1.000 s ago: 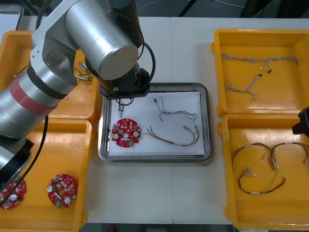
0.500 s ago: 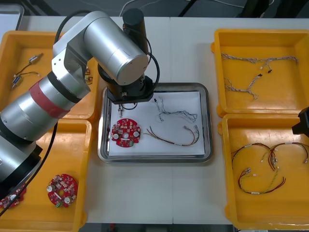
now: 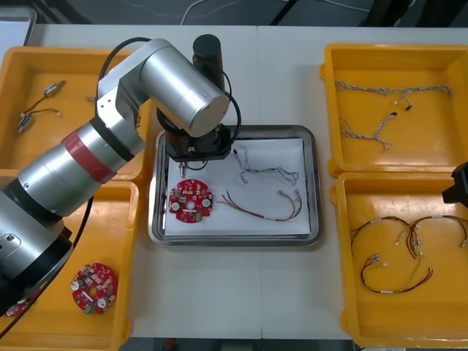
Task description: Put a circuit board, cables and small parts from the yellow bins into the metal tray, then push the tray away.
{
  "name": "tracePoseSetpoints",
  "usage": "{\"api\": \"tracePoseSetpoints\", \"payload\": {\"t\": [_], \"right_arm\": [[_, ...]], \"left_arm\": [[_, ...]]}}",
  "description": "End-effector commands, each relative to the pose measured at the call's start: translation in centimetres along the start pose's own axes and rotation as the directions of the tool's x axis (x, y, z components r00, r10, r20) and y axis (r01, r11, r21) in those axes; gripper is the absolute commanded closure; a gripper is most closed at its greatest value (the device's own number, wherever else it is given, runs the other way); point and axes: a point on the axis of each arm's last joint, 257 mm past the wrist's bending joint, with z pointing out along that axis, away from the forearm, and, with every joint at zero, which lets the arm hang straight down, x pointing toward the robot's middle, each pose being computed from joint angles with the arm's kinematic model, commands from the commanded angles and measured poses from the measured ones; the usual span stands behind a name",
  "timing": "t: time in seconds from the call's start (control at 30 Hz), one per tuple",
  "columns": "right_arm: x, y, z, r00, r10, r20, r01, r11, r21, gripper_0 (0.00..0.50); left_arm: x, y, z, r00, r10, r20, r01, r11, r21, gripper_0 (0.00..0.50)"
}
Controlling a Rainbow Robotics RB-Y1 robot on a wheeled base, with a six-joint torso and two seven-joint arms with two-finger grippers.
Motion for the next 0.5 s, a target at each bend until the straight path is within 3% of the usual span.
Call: {"api": "tracePoseSetpoints", "payload": {"t": [0.03, 0.23, 0.47, 0.5], "right_arm": [[-0.77, -1.21, -1.4, 0.999, 0.013, 0.038, -0.014, 0.999, 0.034, 0.0], [-0.77, -1.21, -1.4, 0.999, 0.013, 0.038, -0.014, 0.999, 0.034, 0.0], [-0.77, -1.21, -1.4, 0.999, 0.013, 0.038, -0.014, 0.999, 0.034, 0.0], [-0.77, -1.21, -1.4, 0.999, 0.013, 0.038, -0.014, 0.999, 0.034, 0.0]], "left_arm": [[-1.2, -2.52, -1.28, 0.99, 0.13, 0.048, -0.13, 0.991, 0.011, 0.5], [-1.31, -2.2, -0.5, 0.99, 0.13, 0.049, -0.13, 0.991, 0.003, 0.5], [-1.57, -2.54, -0.38, 0.99, 0.128, 0.063, -0.129, 0.991, 0.017, 0.499], [-1.53, -2.54, -0.36, 0.99, 0.128, 0.062, -0.129, 0.991, 0.016, 0.473]]}}
